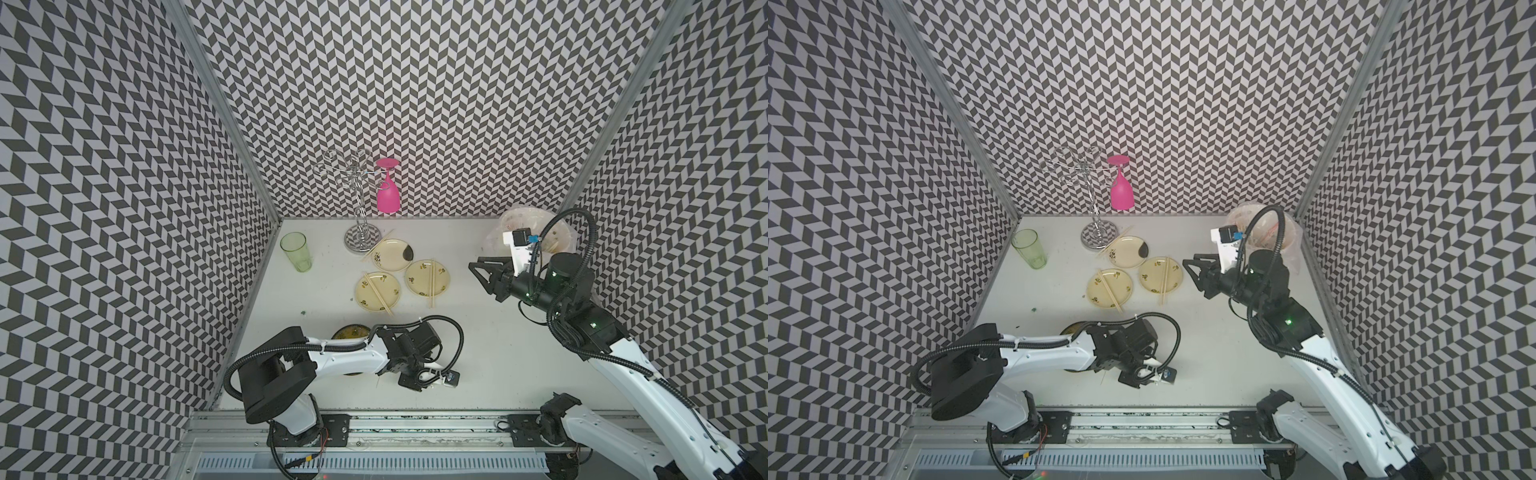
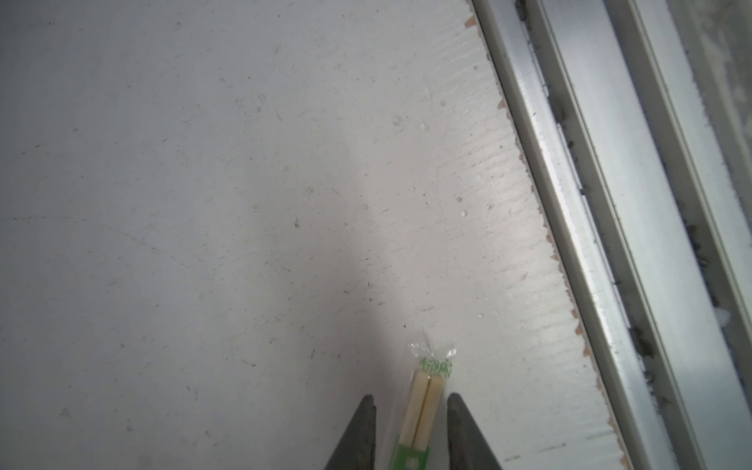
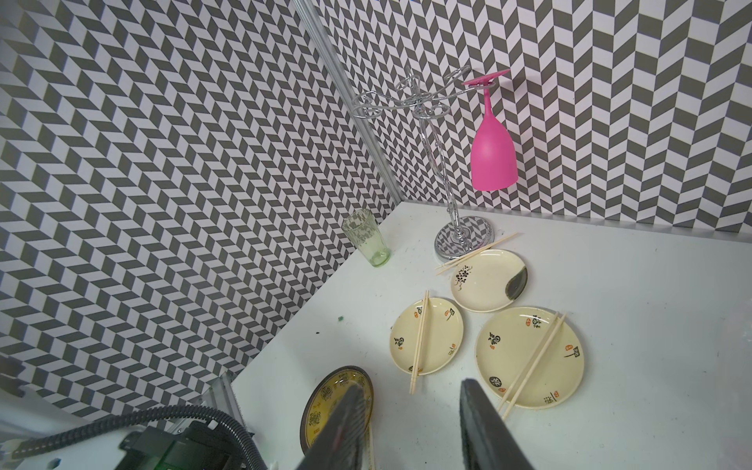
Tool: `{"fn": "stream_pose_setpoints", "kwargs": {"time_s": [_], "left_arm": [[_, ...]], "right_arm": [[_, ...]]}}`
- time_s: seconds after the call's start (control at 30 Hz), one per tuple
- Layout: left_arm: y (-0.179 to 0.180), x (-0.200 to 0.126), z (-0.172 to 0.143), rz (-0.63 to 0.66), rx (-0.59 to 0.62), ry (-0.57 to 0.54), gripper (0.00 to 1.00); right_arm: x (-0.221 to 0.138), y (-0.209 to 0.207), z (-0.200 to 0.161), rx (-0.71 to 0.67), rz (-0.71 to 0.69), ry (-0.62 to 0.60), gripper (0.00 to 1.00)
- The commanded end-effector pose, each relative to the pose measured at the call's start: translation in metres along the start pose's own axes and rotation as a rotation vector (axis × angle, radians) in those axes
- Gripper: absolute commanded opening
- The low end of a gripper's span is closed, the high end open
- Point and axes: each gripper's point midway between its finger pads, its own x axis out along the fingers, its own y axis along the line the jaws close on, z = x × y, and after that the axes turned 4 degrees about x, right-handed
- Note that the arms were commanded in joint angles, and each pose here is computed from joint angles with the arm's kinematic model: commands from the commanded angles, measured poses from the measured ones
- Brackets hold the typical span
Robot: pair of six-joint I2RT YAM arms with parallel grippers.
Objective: Remove the packaging of disposable chopsticks
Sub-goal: Pick up the disposable chopsticks from the center of the board.
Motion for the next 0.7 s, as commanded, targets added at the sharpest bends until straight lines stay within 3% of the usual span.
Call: {"fn": "stream_pose_setpoints", "kwargs": {"time_s": [0.0, 0.4, 0.67], "left_arm": [[0.000, 0.002, 0.007, 0.002, 0.024, -0.021, 0.31], [-0.013, 0.018, -0.005, -0.063, 0.009, 0.036, 0.34], [-0.008, 0.017, 0.001, -0.039, 0.031, 0.019, 0.22]], "right_arm": [[0.002, 0.003, 0.013, -0.012, 0.014, -0.057, 0.39], [0.007, 0.001, 0.011, 0.002, 0.012, -0.049, 0.39], [0.007, 0.001, 0.013, 0.003, 0.008, -0.053, 0.38]]}}
